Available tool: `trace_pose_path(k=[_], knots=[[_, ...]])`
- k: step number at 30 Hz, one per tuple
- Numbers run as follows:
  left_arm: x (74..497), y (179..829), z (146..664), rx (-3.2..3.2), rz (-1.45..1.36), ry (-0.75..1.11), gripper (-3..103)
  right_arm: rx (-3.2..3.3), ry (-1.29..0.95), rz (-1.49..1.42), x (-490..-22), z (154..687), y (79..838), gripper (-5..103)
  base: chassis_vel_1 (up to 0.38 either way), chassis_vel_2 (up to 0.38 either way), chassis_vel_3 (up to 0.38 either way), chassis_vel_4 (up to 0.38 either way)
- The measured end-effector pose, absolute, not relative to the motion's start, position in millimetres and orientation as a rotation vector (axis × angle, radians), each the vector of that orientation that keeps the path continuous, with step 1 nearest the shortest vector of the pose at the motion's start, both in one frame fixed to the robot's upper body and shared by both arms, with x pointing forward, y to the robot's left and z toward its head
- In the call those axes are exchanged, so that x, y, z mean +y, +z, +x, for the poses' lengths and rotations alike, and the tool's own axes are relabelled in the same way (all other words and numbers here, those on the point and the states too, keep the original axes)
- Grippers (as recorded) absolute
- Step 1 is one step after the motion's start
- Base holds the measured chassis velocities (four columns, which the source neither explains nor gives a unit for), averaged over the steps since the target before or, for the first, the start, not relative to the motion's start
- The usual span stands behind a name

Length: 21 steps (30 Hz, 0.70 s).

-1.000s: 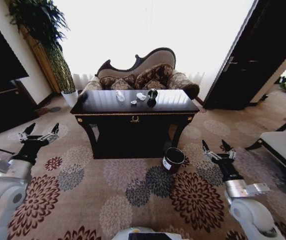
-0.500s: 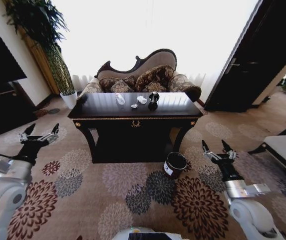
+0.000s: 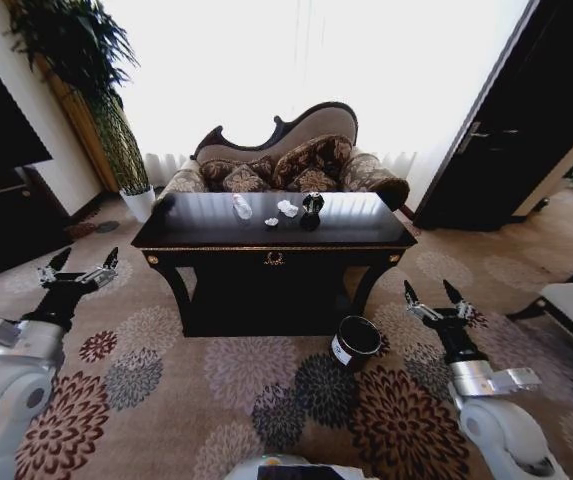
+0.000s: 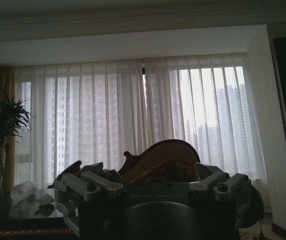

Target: Move to the front of the table and place the trash on the table into the trash bin.

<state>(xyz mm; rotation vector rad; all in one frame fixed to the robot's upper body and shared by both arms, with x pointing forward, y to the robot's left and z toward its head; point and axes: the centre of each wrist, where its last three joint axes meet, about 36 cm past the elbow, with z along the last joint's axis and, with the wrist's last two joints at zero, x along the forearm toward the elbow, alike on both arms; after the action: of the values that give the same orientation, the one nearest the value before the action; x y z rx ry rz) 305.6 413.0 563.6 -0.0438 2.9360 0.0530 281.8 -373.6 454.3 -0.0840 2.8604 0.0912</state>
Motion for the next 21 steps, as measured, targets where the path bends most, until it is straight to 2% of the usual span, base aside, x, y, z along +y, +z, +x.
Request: trace_pose_path(k=[21], knots=[[412.5,565.1,305.6,2.935,-0.037,0.059,100,2.860,0.087,-0.083,-373.4,281.9,453.8,100,-0.109,0.108,0.112,-0.113]])
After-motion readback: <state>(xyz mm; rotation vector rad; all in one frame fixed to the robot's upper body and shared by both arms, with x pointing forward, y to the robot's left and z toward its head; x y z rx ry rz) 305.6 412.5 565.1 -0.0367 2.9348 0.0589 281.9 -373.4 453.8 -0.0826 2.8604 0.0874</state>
